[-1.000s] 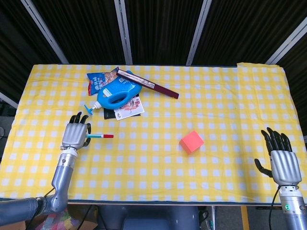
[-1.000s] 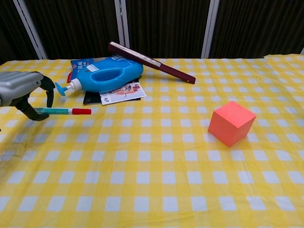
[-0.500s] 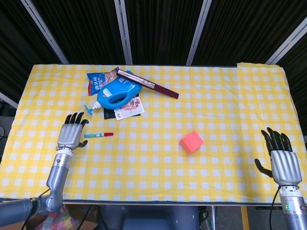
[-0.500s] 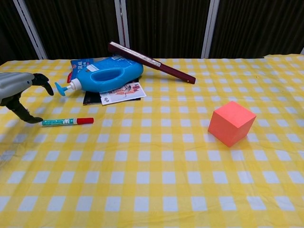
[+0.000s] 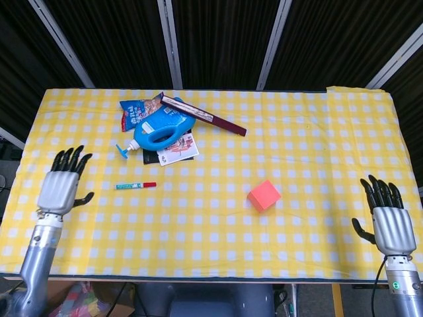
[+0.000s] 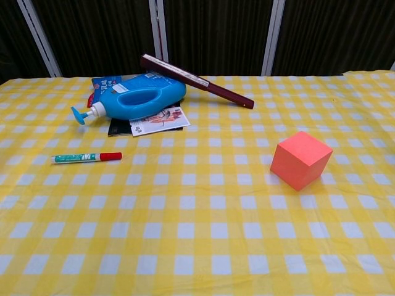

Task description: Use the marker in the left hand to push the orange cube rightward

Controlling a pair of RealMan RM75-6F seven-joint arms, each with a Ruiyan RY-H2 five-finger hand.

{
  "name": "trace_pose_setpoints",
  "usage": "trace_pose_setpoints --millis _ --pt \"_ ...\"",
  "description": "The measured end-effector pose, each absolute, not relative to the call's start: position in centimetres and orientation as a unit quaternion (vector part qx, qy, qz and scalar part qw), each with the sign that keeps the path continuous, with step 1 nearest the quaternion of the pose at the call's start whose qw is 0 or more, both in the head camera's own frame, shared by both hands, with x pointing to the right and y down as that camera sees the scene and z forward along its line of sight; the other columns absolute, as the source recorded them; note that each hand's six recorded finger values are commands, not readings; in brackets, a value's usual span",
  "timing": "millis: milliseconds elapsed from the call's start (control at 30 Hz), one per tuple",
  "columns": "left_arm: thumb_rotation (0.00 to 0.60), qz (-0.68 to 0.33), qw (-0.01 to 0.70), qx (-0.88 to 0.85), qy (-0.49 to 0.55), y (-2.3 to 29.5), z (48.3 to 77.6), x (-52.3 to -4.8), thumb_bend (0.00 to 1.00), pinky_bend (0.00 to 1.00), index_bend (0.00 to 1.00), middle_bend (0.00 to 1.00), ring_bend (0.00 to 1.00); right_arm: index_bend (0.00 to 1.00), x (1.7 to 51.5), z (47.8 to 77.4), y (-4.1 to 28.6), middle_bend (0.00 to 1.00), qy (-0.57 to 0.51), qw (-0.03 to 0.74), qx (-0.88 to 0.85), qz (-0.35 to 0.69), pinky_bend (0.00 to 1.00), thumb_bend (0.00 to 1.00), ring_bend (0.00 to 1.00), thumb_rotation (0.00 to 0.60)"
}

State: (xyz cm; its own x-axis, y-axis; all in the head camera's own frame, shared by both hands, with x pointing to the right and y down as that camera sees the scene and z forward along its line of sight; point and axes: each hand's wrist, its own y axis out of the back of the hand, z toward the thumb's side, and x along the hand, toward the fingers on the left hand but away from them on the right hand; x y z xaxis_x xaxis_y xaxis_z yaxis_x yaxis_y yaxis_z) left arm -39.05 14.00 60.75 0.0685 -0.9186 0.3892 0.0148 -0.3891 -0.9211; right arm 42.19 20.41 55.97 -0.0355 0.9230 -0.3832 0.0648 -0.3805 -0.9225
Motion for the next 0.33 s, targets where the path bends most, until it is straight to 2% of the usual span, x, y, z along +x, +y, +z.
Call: trace_pose_setpoints --millis 133,333 --pt "0.6 -0.583 0.396 -0.596 0.385 17.3 58.9 -42.7 0.09 0.0 0.01 0.0 0.0 0.0 42.0 56.0 20.4 0.0 -0.414 0.375 -0.588 0.585 0.0 0.38 0.0 0.6" --pt "0.6 -0.586 0.392 -0.582 0.405 19.8 56.6 -45.6 0.08 0.0 0.0 0.0 0.0 0.0 41.8 56.1 20.4 0.0 -0.409 0.38 -0.587 0.585 0.0 0.38 0.0 0.6"
